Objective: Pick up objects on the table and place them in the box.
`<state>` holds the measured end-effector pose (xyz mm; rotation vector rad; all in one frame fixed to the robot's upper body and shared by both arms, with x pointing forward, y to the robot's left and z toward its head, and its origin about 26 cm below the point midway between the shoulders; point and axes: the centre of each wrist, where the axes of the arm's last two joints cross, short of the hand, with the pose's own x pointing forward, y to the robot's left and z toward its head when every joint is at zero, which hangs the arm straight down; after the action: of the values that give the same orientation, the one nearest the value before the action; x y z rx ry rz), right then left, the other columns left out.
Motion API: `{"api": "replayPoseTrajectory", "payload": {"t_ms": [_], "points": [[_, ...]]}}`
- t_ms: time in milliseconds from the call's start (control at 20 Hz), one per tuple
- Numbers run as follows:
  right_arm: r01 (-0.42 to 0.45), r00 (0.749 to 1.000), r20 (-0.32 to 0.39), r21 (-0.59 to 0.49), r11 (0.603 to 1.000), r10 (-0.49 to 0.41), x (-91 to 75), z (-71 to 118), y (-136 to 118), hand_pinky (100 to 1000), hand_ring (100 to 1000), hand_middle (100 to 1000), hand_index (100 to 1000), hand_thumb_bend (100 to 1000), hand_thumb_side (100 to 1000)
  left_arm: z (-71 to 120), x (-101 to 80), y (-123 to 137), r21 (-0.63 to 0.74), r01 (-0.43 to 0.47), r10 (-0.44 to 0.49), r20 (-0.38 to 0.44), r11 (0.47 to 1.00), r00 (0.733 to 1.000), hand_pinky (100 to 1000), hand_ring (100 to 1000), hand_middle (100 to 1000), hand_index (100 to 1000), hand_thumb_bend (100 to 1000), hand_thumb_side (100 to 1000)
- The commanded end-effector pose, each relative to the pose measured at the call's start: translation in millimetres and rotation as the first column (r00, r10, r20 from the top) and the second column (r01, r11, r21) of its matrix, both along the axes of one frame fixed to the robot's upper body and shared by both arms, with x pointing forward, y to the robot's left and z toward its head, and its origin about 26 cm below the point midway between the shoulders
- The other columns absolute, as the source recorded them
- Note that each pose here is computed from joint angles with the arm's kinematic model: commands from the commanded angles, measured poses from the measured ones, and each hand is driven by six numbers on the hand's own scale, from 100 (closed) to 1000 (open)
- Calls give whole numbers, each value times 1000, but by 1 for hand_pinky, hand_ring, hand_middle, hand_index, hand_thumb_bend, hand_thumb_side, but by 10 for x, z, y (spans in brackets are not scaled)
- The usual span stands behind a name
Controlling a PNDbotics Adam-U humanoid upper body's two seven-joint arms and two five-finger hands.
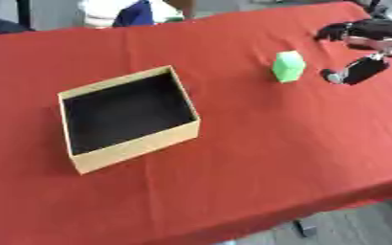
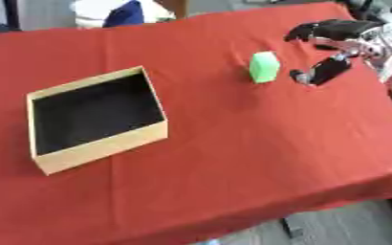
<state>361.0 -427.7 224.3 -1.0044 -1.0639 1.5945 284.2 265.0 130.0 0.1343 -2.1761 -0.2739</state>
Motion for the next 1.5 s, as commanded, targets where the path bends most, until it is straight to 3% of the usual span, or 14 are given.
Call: {"api": "replayPoseTrajectory", "payload": {"t_ms": [50, 1500], "points": [[8, 1000, 22, 1, 1000, -8, 2, 154, -52, 834, 900, 1000, 1000, 177, 470, 108, -8, 10, 26, 9, -10, 35, 1000, 999, 688, 625, 598, 663, 100, 639], [30, 999, -23, 48, 998, -29, 188, -28, -99, 827, 895, 1000, 1000, 100, 560, 183, 13, -48, 28, 37, -38, 60, 999, 997, 689, 625, 598, 662, 100, 638]]}}
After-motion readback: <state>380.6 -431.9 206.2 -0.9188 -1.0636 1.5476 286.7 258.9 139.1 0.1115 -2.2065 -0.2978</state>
